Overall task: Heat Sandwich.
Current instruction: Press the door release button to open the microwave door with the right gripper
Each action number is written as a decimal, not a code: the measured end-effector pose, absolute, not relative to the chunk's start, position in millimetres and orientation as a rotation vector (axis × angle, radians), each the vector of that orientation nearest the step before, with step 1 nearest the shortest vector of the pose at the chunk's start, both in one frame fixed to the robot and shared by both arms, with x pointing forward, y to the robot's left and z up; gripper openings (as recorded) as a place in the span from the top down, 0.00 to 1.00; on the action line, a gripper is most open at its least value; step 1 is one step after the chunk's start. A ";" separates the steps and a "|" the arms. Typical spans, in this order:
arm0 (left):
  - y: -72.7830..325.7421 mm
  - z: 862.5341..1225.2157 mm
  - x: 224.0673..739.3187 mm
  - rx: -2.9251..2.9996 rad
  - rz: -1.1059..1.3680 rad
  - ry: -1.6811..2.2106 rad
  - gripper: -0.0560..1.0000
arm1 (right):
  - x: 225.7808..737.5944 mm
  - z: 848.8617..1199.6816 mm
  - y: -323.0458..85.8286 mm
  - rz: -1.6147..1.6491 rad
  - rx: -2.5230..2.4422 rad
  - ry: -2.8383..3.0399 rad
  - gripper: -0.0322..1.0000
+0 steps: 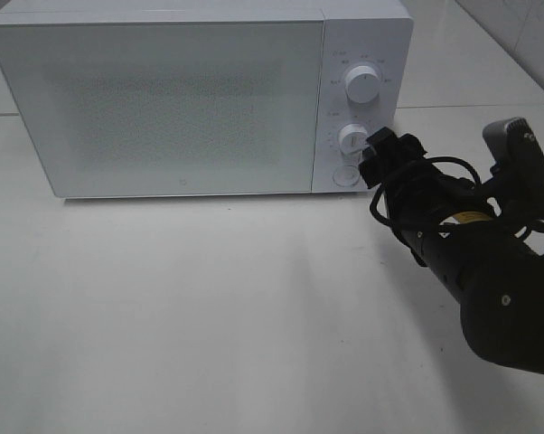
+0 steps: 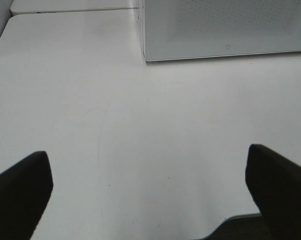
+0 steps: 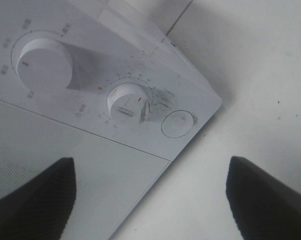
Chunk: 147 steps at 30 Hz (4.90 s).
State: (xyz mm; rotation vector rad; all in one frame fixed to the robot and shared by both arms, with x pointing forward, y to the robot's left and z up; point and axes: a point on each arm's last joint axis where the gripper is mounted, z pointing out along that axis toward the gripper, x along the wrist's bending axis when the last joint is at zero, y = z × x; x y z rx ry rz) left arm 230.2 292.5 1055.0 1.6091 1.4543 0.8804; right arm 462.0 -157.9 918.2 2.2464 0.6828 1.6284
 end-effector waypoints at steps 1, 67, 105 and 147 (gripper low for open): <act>292.5 1055.0 230.2 1.609 0.880 1.454 0.02 | 462.0 918.2 -157.9 1.653 2.284 0.627 0.24; 292.5 1055.0 230.2 1.609 0.880 1.454 0.02 | 574.4 861.3 -151.3 1.661 2.726 0.120 0.97; 292.5 1055.0 230.2 1.609 0.880 1.454 0.02 | 596.5 849.4 -140.7 1.685 2.643 0.054 0.97; 292.6 1055.0 230.2 1.609 0.881 1.455 0.02 | 552.7 889.2 -152.2 1.403 2.856 0.422 0.97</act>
